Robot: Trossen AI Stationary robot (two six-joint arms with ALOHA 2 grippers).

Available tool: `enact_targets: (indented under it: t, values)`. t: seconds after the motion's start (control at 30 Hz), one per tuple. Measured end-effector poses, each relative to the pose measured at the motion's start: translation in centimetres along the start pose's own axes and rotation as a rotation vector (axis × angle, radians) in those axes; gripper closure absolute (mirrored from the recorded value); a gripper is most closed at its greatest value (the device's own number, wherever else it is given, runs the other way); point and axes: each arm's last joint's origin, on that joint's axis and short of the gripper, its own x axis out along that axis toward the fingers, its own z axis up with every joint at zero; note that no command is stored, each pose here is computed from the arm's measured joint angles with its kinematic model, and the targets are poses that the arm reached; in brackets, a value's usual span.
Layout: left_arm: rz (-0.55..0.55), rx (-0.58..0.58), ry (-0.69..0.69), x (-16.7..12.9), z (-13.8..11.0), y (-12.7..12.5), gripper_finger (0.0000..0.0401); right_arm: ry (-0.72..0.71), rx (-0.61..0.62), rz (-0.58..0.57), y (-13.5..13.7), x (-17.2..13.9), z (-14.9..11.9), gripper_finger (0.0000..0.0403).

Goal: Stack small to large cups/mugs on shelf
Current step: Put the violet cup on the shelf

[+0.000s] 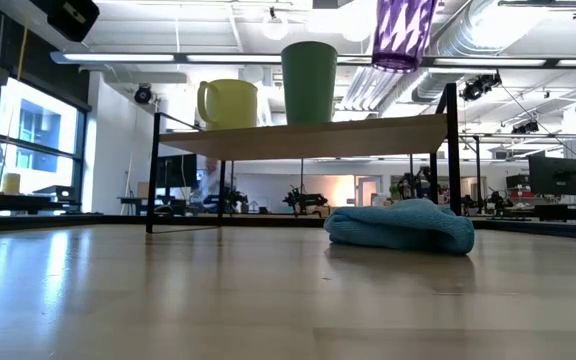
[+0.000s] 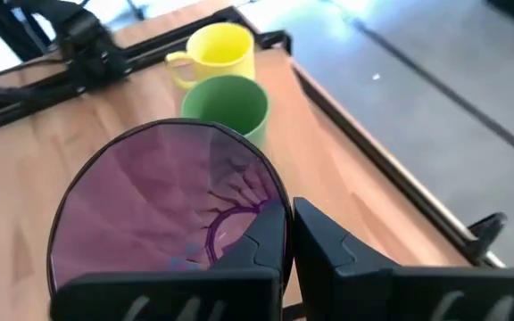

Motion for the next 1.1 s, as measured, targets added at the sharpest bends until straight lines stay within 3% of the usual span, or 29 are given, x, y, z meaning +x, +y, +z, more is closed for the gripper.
enact_targets:
  t: [0.27, 1.1]
  values:
    - [0.0, -0.009, 0.0, 0.0, 0.0, 0.0, 0.0274, 0.023, -0.055, 0.136, -0.7, 0.4, 0.8, 0.0403]
    - [0.0, -0.017, -0.001, 0.0, 0.0, 0.0, 0.0274, 0.108, 0.028, 0.218, -4.7, 2.3, 1.8, 0.0403]
